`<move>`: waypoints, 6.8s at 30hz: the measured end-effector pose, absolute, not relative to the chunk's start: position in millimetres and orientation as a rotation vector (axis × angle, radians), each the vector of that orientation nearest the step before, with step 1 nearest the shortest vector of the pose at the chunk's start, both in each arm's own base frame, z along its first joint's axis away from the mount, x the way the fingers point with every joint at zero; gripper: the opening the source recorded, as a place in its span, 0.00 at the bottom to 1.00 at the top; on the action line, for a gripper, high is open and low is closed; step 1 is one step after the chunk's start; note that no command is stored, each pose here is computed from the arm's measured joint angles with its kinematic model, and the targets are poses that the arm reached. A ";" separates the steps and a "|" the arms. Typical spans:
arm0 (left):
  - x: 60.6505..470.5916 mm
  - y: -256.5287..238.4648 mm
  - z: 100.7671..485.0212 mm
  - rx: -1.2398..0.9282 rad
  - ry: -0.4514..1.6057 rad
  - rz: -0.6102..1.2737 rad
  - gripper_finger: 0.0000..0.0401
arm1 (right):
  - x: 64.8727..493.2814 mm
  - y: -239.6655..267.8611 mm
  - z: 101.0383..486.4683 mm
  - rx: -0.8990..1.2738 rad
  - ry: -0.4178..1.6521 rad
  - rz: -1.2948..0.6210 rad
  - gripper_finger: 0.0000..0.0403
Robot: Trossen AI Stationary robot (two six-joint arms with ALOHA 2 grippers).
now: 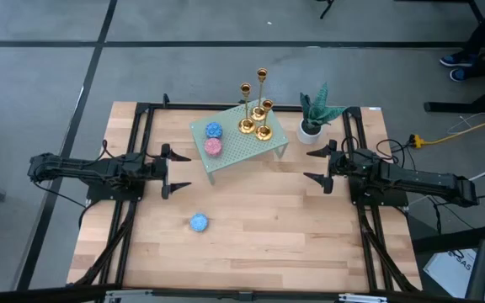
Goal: Pick & Place candle stick holders
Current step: Put the light blue scented candle on the shelf
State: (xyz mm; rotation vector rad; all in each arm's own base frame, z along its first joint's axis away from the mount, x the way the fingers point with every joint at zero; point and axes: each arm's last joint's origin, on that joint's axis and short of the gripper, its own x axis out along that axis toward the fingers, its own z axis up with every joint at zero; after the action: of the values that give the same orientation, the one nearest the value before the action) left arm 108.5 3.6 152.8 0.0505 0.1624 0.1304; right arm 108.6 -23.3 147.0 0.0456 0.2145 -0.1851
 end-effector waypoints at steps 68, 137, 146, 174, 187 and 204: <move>126.3 0.3 204.7 -0.177 0.257 0.051 1.00 | 108.6 -23.3 147.0 0.045 0.215 -0.185 0.96; 210.9 -128.8 279.1 -0.092 0.596 -0.281 1.00 | 108.6 -23.2 147.0 0.045 0.214 -0.184 0.96; 207.5 -134.8 278.8 -0.230 0.682 -0.474 1.00 | 108.6 -23.2 147.0 0.045 0.215 -0.184 0.96; 222.4 -146.4 209.3 0.021 0.978 -0.116 1.00 | 108.6 -23.2 147.0 0.045 0.215 -0.184 0.96; 237.5 -139.8 171.9 0.088 1.122 -0.004 1.00 | 108.6 -23.2 147.0 0.045 0.215 -0.185 0.96; 239.2 -139.3 165.5 0.095 1.157 -0.017 1.00 | 108.6 -23.2 146.8 0.045 0.215 -0.184 0.96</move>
State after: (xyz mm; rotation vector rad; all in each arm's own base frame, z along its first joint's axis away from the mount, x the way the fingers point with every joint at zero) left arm 239.2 -139.3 165.5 0.0949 1.1567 -0.0169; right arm 108.6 -23.2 146.8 0.0453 0.2149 -0.1843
